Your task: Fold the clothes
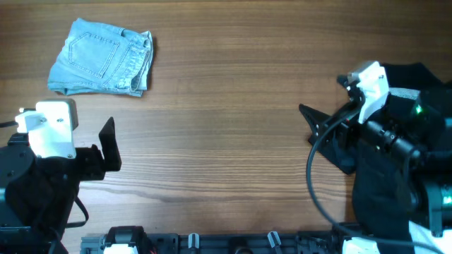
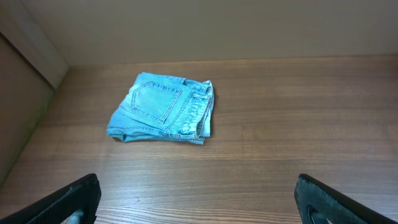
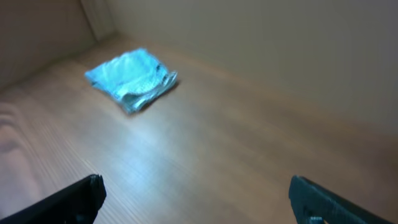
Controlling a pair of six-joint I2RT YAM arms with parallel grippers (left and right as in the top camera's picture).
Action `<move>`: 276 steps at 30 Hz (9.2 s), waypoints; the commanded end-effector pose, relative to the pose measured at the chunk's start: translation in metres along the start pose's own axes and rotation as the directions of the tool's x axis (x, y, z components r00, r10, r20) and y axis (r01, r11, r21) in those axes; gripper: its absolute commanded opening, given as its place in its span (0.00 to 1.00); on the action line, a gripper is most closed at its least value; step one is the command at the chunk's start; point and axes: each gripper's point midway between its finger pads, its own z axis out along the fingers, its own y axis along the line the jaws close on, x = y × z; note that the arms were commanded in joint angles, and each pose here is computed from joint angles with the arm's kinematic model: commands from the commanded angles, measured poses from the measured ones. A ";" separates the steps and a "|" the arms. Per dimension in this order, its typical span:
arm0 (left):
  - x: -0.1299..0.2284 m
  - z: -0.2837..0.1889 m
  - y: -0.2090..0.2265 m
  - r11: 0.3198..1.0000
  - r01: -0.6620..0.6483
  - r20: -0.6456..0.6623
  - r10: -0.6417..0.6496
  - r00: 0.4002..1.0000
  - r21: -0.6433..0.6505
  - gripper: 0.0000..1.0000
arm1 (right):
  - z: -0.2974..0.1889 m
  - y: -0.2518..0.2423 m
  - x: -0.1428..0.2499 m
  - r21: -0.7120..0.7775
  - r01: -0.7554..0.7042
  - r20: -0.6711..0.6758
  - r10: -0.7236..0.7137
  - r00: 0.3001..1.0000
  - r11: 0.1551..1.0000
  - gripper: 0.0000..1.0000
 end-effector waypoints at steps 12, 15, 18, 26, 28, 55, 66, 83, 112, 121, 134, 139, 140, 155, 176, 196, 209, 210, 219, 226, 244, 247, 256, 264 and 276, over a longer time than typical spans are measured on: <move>0.000 0.001 0.002 1.000 -0.014 -0.004 0.014 1.000 -0.012 1.00 | -0.015 0.020 0.111 0.219 0.175 0.298 -0.237 0.925 0.960 1.00; 0.000 0.001 0.002 1.000 -0.014 -0.004 0.014 1.000 -0.012 1.00 | -0.013 0.023 0.123 0.236 0.175 0.357 -0.253 0.899 0.956 1.00; 0.000 0.001 0.002 1.000 -0.014 -0.003 0.014 1.000 -0.012 1.00 | 0.000 0.020 0.146 0.223 0.164 0.330 -0.233 0.915 0.961 1.00; 0.000 0.001 0.002 1.000 -0.014 -0.003 0.014 1.000 -0.012 1.00 | 0.025 0.016 0.177 0.193 0.136 0.362 -0.199 0.911 0.972 1.00; 0.000 0.001 0.002 1.000 -0.014 -0.003 0.014 1.000 -0.012 1.00 | 0.025 0.016 0.177 0.193 0.137 0.362 -0.200 0.910 0.972 1.00; 0.002 0.000 0.019 0.993 -0.018 -0.012 0.017 1.000 -0.114 1.00 | 0.026 0.016 0.179 0.191 0.134 0.355 -0.195 0.914 0.972 1.00; 0.011 -0.009 0.015 0.996 -0.008 0.015 0.009 1.000 -0.089 1.00 | 0.026 0.016 0.179 0.191 0.134 0.355 -0.195 0.914 0.972 1.00; 0.089 0.068 -0.001 0.983 0.184 0.312 -0.175 0.934 0.000 1.00 | 0.026 0.016 0.179 0.191 0.133 0.355 -0.195 0.914 0.973 1.00; 0.177 0.144 -0.023 0.981 0.173 0.413 -0.193 0.890 0.088 1.00 | 0.026 0.016 0.179 0.191 0.133 0.355 -0.195 0.914 0.973 1.00; 0.177 0.144 -0.023 0.981 0.173 0.413 -0.193 0.890 0.088 1.00 | 0.026 0.016 0.179 0.191 0.133 0.355 -0.195 0.914 0.973 1.00; 0.177 0.144 -0.023 0.981 0.173 0.413 -0.193 0.890 0.088 1.00 | 0.026 0.016 0.179 0.190 0.134 0.355 -0.195 0.914 0.973 1.00; 0.177 0.144 -0.023 0.981 0.173 0.413 -0.193 0.890 0.088 1.00 | 0.026 0.016 0.179 0.191 0.133 0.355 -0.195 0.914 0.973 1.00; 0.177 0.144 -0.023 0.981 0.173 0.413 -0.193 0.890 0.088 1.00 | 0.026 0.016 0.179 0.191 0.133 0.355 -0.195 0.914 0.973 1.00; 0.177 0.144 -0.023 0.981 0.173 0.413 -0.193 0.890 0.088 1.00 | 0.026 0.016 0.179 0.191 0.133 0.355 -0.195 0.914 0.973 1.00; 0.177 0.144 -0.023 0.981 0.173 0.413 -0.193 0.890 0.088 1.00 | 0.026 0.016 0.179 0.191 0.133 0.355 -0.195 0.914 0.973 1.00; 0.177 0.144 -0.023 0.981 0.173 0.413 -0.193 0.890 0.088 1.00 | 0.026 0.016 0.179 0.191 0.133 0.355 -0.195 0.914 0.973 1.00; 0.177 0.144 -0.023 0.981 0.173 0.413 -0.193 0.890 0.088 1.00 | 0.026 0.016 0.179 0.191 0.133 0.355 -0.195 0.914 0.973 1.00; 0.177 0.144 -0.023 0.981 0.173 0.413 -0.193 0.890 0.088 1.00 | 0.026 0.016 0.179 0.191 0.133 0.355 -0.195 0.914 0.973 1.00; 0.177 0.144 -0.023 0.981 0.173 0.413 -0.193 0.890 0.088 1.00 | 0.026 0.016 0.179 0.190 0.134 0.355 -0.195 0.914 0.973 1.00; 0.177 0.144 -0.023 0.981 0.173 0.413 -0.193 0.890 0.088 1.00 | 0.026 0.016 0.179 0.191 0.133 0.355 -0.195 0.914 0.973 1.00; 0.177 0.144 -0.023 0.981 0.173 0.413 -0.193 0.890 0.088 1.00 | 0.026 0.016 0.179 0.190 0.133 0.355 -0.194 0.915 0.973 1.00; 0.177 0.144 -0.023 0.981 0.173 0.413 -0.193 0.890 0.088 1.00 | 0.026 0.016 0.179 0.191 0.133 0.355 -0.195 0.914 0.973 1.00; 0.177 0.144 -0.023 0.981 0.173 0.413 -0.193 0.890 0.088 1.00 | 0.026 0.016 0.179 0.190 0.133 0.355 -0.194 0.915 0.973 1.00; 0.177 0.144 -0.023 0.981 0.173 0.413 -0.193 0.890 0.088 1.00 | 0.026 0.016 0.179 0.191 0.133 0.355 -0.195 0.914 0.973 1.00; 0.177 0.144 -0.023 0.981 0.173 0.413 -0.193 0.890 0.088 1.00 | 0.026 0.016 0.179 0.191 0.133 0.355 -0.195 0.914 0.973 1.00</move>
